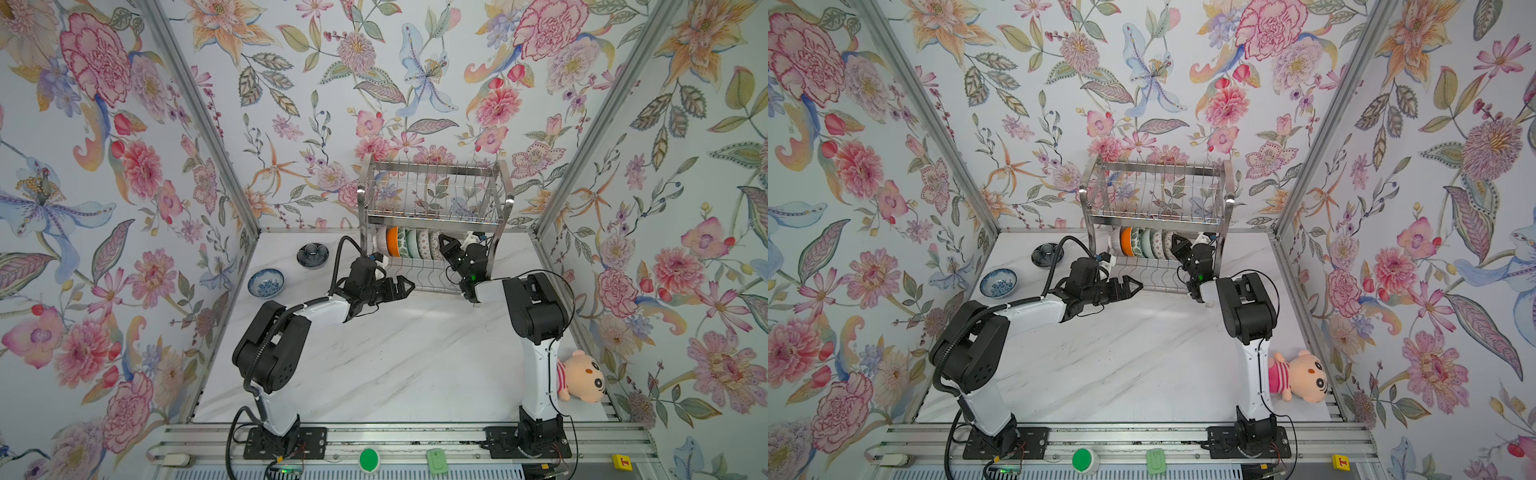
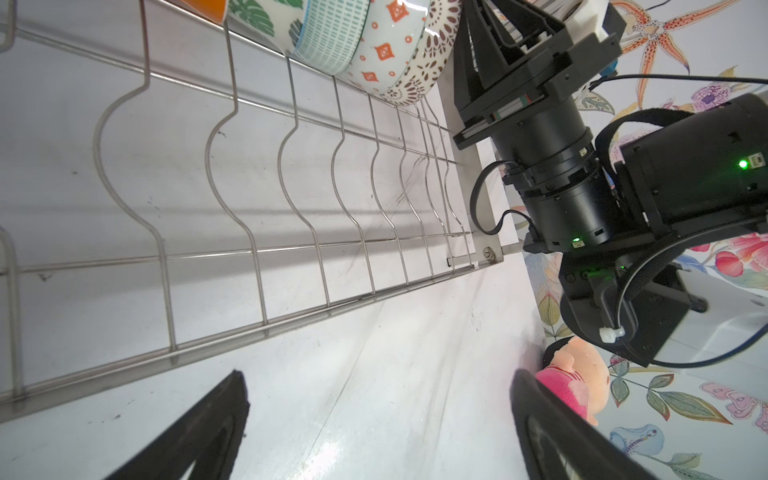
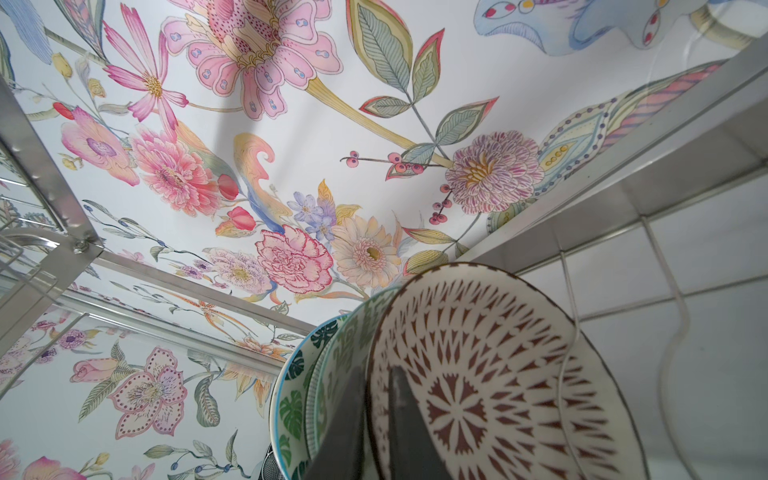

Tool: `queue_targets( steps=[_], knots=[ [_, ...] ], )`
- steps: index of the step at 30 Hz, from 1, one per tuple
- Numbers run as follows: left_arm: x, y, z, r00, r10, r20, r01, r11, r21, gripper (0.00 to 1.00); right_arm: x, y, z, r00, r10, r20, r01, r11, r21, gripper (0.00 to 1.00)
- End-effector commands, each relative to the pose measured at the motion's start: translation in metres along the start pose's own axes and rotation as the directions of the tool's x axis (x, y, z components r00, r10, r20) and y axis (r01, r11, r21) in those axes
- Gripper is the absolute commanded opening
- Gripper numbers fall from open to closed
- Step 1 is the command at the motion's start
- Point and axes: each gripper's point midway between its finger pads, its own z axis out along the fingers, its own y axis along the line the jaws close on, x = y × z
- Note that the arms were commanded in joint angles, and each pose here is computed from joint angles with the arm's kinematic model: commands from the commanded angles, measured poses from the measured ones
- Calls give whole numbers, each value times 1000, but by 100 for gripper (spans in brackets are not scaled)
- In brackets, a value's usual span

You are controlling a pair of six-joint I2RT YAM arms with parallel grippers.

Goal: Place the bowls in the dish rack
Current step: 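Hold the starburst bowl in the rack with the right gripper while the left gripper waits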

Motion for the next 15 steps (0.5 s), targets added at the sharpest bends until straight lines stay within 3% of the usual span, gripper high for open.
queue_targets(
  steps=[1, 15],
  knots=[
    [-6, -8, 2, 1000, 17, 4, -17, 1000, 7, 99, -14, 9, -1, 999, -26, 27, 27, 1000, -9, 14],
    [-4, -12, 0, 1000, 23, 4, -23, 1000, 7, 99, -13, 10, -5, 999, -27, 19, 28, 1000, -9, 14]
  ],
)
